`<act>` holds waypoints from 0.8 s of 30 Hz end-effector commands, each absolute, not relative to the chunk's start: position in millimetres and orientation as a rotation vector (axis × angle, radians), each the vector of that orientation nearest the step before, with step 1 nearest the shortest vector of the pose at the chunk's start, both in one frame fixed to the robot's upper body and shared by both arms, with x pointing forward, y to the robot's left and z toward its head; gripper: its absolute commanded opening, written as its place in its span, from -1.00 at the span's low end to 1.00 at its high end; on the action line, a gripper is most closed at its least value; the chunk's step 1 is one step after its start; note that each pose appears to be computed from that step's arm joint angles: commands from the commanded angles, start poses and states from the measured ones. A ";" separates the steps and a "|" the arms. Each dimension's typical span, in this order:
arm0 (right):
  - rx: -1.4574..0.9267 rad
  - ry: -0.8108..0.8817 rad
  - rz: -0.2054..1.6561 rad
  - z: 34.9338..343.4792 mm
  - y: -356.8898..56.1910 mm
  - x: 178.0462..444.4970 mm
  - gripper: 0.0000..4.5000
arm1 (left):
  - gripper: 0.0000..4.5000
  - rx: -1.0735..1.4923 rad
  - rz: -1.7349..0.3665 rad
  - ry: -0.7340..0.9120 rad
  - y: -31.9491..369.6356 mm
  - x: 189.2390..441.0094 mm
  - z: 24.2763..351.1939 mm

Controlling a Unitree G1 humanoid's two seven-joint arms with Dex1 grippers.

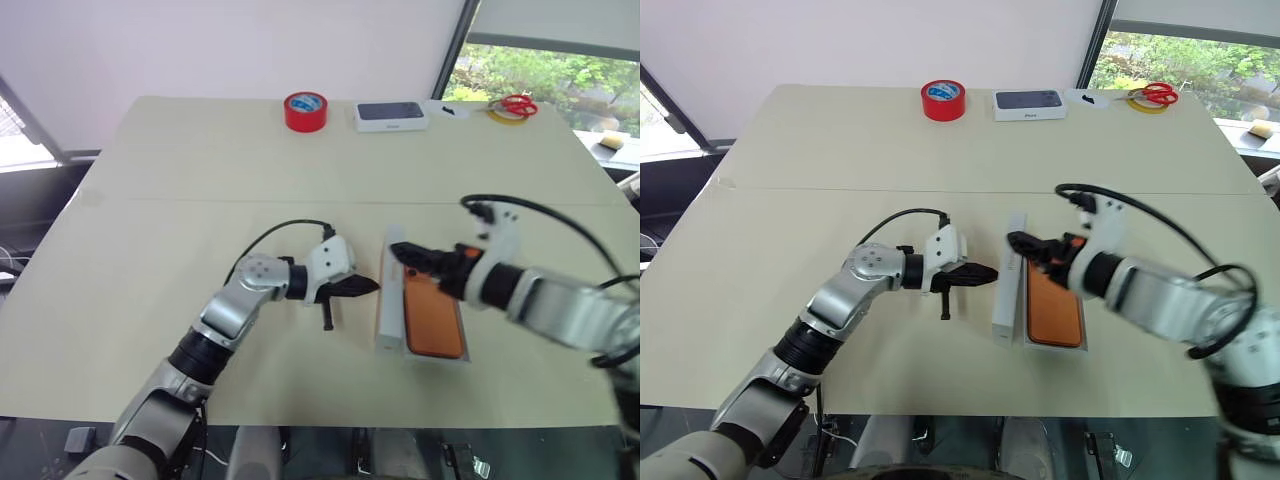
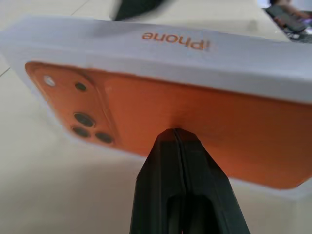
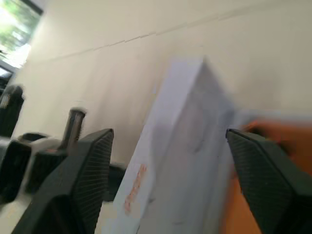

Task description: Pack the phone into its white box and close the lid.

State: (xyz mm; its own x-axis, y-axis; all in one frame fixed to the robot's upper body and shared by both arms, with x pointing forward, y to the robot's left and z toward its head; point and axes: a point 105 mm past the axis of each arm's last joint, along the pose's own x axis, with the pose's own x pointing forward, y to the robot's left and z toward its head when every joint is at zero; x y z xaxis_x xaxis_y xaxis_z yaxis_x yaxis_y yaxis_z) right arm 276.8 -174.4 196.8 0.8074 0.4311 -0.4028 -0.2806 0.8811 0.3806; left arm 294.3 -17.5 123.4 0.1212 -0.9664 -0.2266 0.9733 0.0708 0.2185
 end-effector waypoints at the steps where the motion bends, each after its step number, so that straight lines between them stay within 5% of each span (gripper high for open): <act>1: 0.209 0.494 0.297 203.3 -208.4 280.1 0.76 | -1.00 0.372 -1.476 -0.018 -32.9 293.1 133.5; 4: 0.142 0.484 0.263 203.7 -223.4 280.6 0.40 | -1.00 0.367 -1.497 -0.019 -43.2 290.6 132.5; 10: -0.204 0.528 0.231 186.9 -237.0 274.4 -0.94 | -1.00 0.352 -1.509 -0.017 -59.1 287.7 131.7; 24: -0.527 0.604 0.327 143.3 -238.5 263.9 -0.97 | -1.00 0.419 -1.444 0.185 -9.2 305.9 118.8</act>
State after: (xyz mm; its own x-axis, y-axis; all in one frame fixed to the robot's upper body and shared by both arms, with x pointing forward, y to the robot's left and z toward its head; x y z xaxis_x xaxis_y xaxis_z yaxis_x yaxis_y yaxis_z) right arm 262.9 -242.9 137.8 0.7631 0.1235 -0.6344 -0.4235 0.8370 -0.3465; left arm 313.9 -0.4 109.0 0.1710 -0.9098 -0.3781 0.9825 0.1285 0.1351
